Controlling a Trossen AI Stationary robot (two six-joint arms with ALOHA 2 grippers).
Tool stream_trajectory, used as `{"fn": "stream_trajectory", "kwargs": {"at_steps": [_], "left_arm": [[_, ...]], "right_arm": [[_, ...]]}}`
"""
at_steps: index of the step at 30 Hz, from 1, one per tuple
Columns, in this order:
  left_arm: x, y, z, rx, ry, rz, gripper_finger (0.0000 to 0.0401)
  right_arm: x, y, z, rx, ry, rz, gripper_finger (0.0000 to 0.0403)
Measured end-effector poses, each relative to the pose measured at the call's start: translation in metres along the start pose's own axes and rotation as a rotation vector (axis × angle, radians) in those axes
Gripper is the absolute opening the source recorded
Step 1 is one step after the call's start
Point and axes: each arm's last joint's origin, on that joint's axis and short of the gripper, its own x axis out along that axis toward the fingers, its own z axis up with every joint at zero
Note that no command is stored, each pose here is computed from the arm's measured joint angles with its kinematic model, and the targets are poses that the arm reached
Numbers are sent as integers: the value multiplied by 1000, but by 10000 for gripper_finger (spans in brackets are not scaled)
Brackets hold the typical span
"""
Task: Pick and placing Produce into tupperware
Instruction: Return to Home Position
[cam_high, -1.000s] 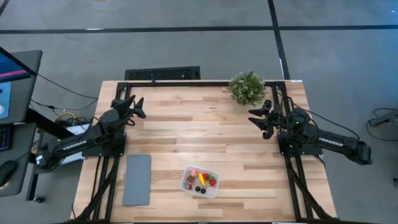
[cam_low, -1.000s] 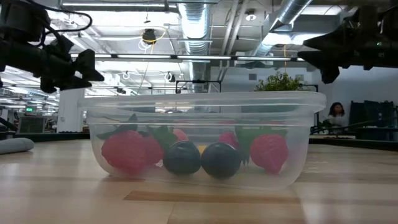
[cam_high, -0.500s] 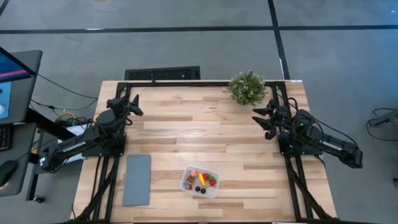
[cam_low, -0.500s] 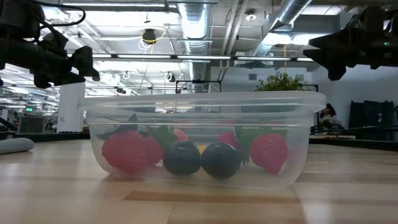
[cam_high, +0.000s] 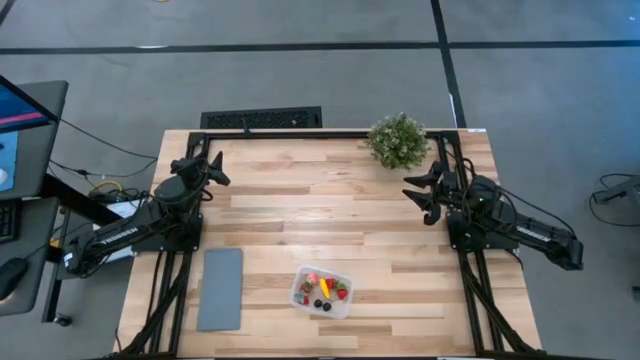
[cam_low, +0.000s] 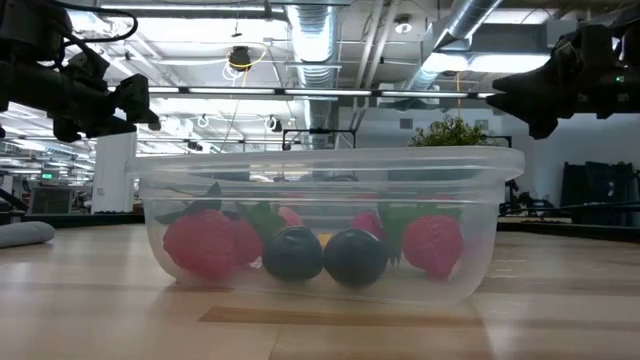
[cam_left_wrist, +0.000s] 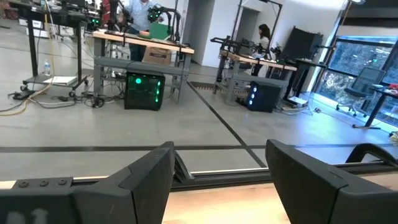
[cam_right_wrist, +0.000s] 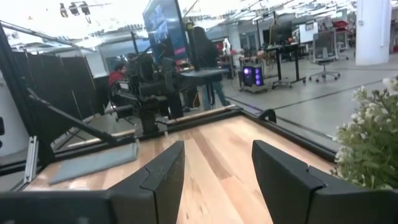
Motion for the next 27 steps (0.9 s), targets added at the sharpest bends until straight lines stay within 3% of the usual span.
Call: {"fn": "stream_trajectory", "kwargs": {"at_steps": [27], "left_arm": [[0, 0, 0, -1, 0, -1, 245]], "right_arm": [[0, 0, -3, 7, 29, -4, 212]]}}
